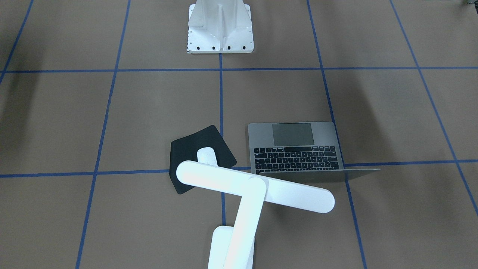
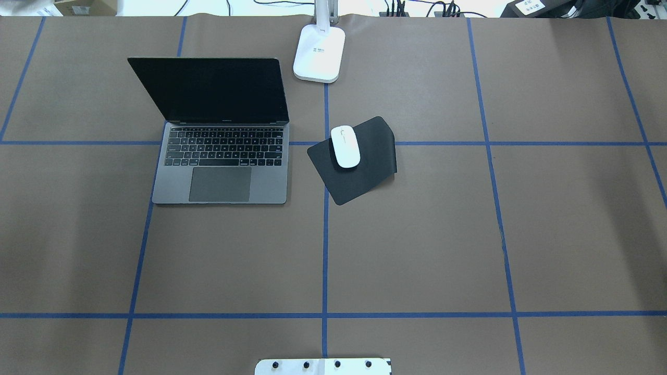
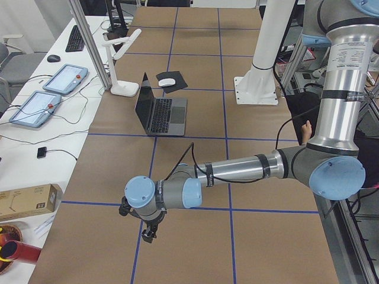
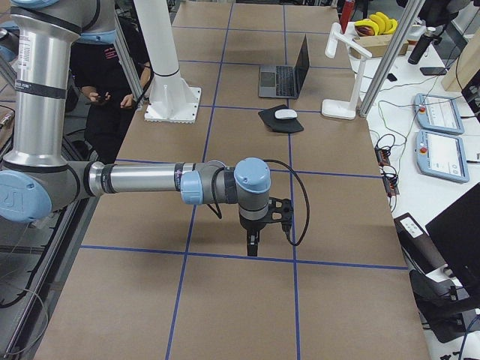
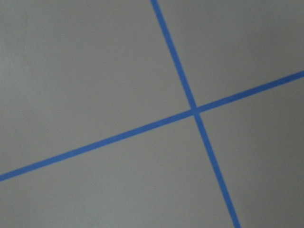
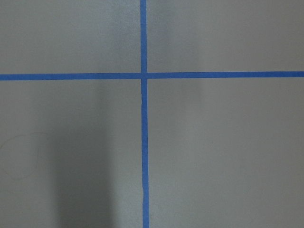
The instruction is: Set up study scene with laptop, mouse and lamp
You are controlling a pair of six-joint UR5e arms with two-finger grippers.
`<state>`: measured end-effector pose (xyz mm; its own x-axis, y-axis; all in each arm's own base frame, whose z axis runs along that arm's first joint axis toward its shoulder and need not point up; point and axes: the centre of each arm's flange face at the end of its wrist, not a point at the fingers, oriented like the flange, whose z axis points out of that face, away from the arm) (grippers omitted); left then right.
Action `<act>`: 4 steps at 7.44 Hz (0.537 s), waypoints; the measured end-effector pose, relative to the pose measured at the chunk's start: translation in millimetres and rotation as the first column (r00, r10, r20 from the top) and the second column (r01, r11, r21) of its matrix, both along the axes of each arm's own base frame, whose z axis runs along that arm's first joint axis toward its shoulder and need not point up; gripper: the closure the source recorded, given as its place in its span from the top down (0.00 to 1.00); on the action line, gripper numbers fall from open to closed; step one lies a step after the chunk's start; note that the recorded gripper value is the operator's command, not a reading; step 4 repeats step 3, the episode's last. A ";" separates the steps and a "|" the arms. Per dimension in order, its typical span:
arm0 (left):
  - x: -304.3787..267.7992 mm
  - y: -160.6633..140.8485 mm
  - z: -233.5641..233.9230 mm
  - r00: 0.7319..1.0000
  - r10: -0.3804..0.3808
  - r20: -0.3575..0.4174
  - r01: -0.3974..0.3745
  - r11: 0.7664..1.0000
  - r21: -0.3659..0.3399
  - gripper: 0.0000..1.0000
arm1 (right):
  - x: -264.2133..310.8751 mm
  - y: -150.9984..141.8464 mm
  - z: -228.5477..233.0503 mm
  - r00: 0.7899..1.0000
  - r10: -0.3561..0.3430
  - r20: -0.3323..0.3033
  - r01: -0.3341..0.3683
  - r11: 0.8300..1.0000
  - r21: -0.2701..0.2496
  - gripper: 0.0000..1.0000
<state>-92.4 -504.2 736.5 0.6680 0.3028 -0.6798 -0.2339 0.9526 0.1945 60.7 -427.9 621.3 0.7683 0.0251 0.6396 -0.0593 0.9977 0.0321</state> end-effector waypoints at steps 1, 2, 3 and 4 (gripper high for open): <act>-0.1 3.3 2.9 1.000 -0.001 0.000 0.001 1.000 -0.003 1.00 | -2.7 -0.5 0.0 1.000 -0.007 -0.003 0.007 1.000 0.001 1.00; 0.1 5.4 4.8 1.000 0.000 0.000 0.000 1.000 -0.006 1.00 | -4.7 -1.3 -0.8 1.000 -0.012 -0.003 0.012 1.000 0.003 1.00; 0.1 6.9 6.0 1.000 0.000 0.000 0.000 1.000 -0.007 1.00 | -5.6 -1.6 -1.4 1.000 -0.015 -0.001 0.015 1.000 0.005 1.00; 0.1 6.9 6.0 1.000 0.000 0.000 0.000 1.000 -0.007 1.00 | -5.6 -1.6 -1.4 1.000 -0.015 -0.001 0.015 1.000 0.005 1.00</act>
